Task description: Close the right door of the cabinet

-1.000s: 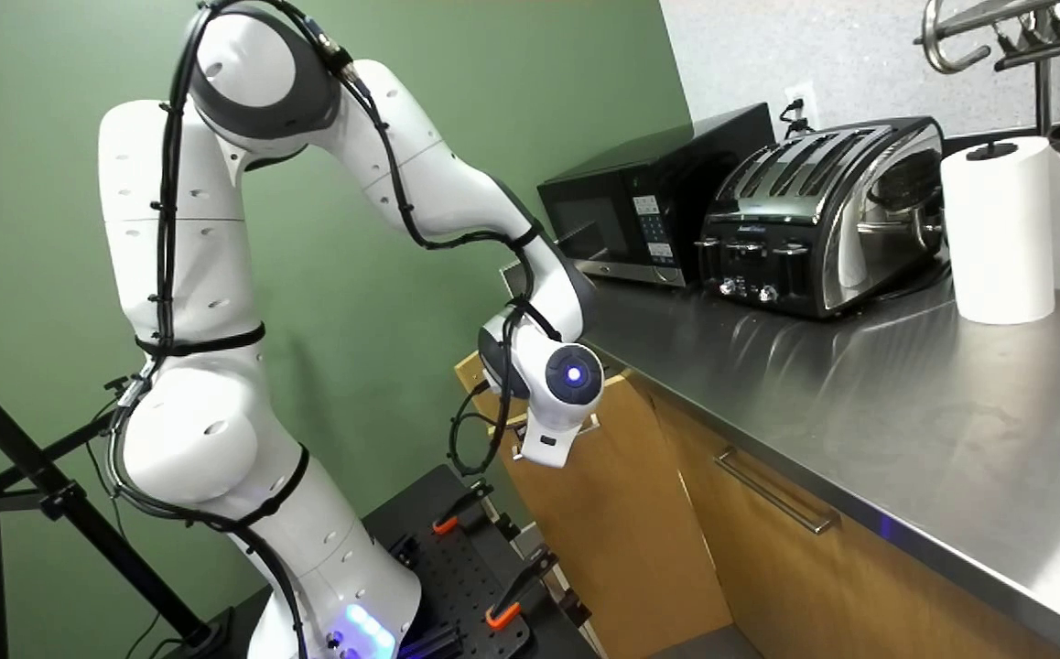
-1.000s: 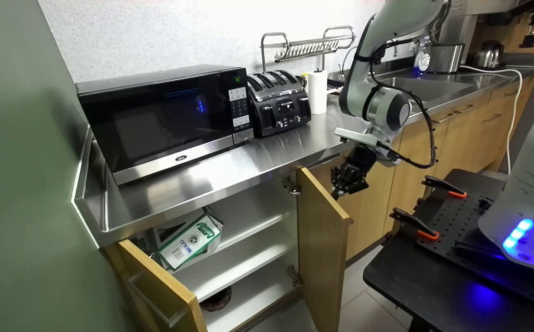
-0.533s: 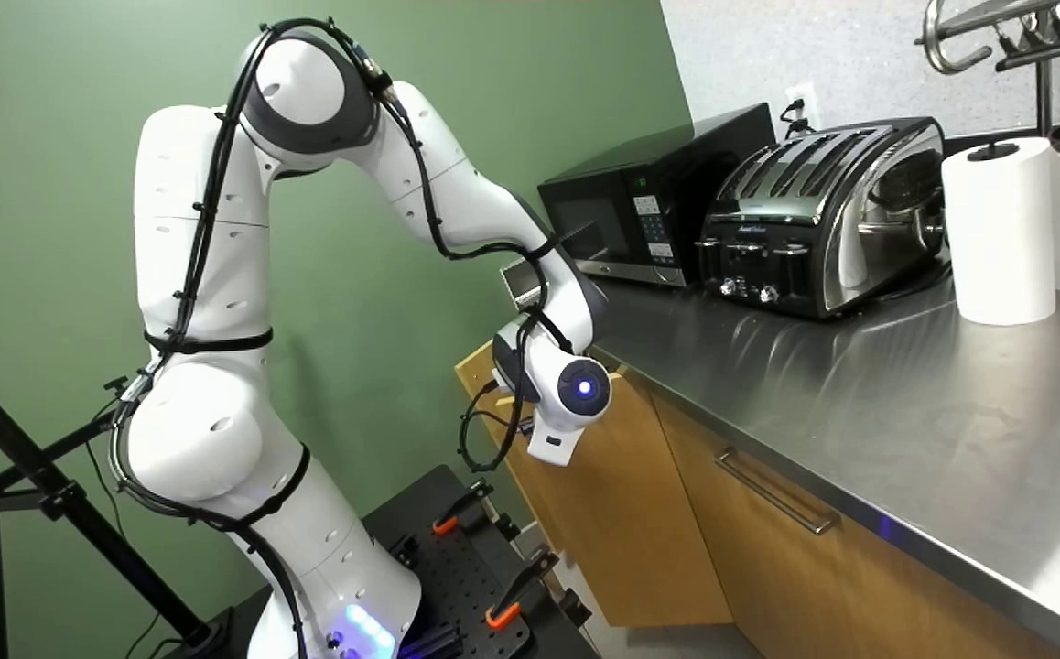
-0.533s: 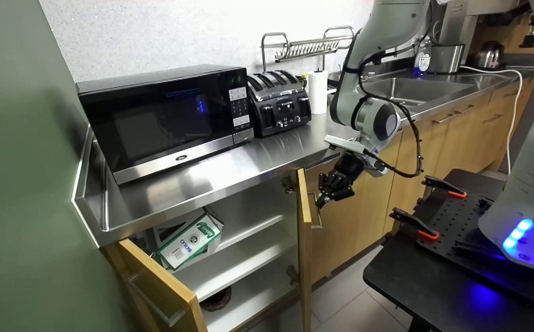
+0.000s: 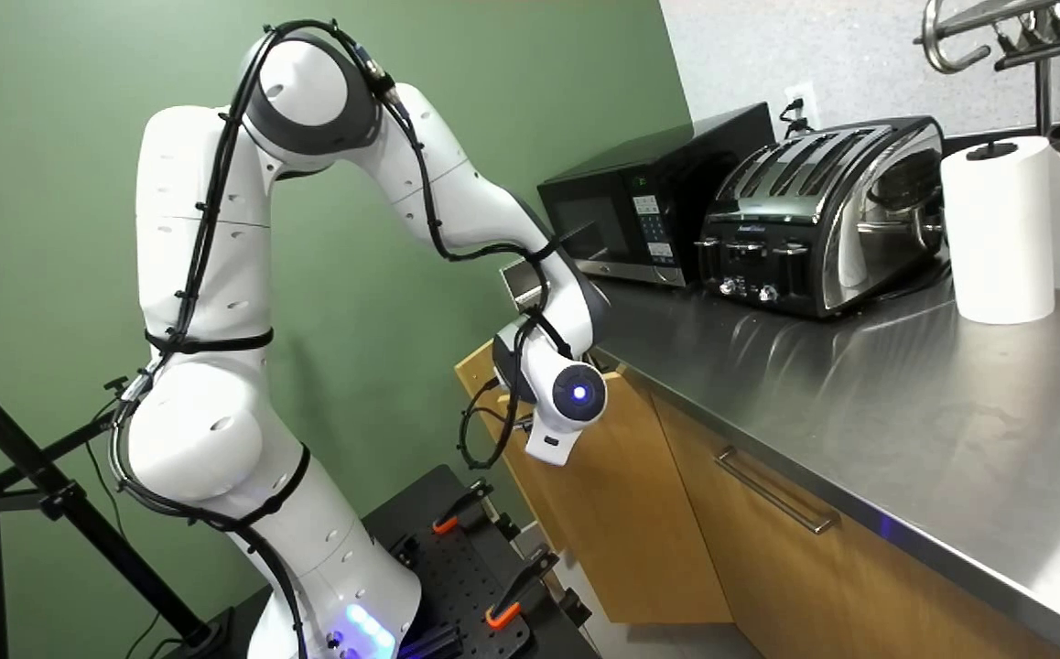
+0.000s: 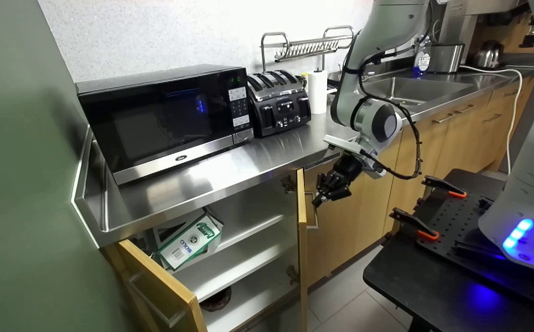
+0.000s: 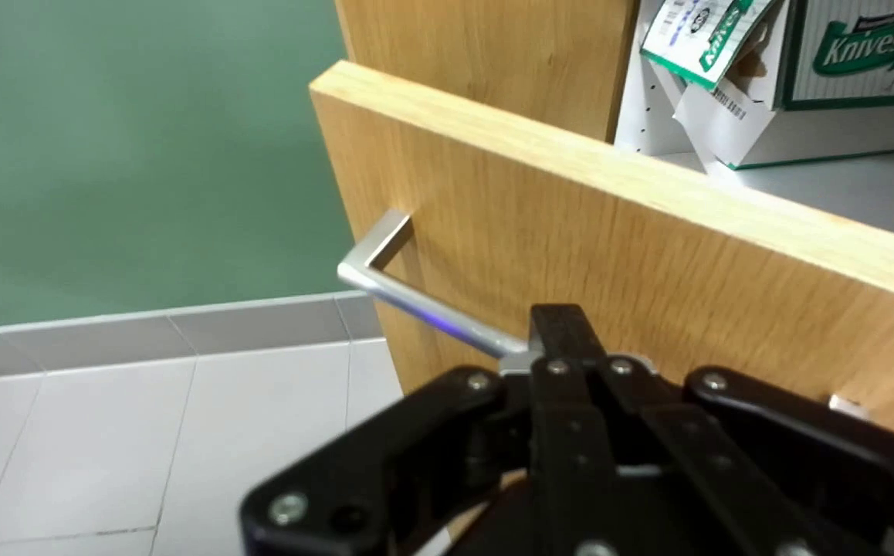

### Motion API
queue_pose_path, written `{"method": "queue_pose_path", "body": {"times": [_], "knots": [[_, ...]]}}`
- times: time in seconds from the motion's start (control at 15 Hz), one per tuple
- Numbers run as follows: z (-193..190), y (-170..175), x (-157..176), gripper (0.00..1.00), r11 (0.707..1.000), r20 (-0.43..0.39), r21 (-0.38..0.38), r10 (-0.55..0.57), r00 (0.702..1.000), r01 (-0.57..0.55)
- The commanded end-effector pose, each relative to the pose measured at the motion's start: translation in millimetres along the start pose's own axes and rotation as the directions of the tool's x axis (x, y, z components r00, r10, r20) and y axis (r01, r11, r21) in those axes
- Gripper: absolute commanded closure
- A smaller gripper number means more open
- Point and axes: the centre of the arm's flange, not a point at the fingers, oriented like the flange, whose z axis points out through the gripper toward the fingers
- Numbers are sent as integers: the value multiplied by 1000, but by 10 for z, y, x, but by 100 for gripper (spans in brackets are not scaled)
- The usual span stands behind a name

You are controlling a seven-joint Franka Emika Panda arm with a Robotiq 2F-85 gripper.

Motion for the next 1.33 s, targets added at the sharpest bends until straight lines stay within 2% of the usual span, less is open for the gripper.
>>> {"method": "queue_pose_path", "body": {"times": [0.0,0.4,0.73,1.07,1.27], "knots": [[388,-9,-89,100,995,85,80,57,995,-64],[996,-92,-306,100,958,231,179,182,956,-225],[1342,-246,-452,100,926,326,229,216,920,-299],[1330,-283,-463,100,918,341,251,212,916,-306],[1186,-320,-451,100,916,336,267,203,920,-300]]}}
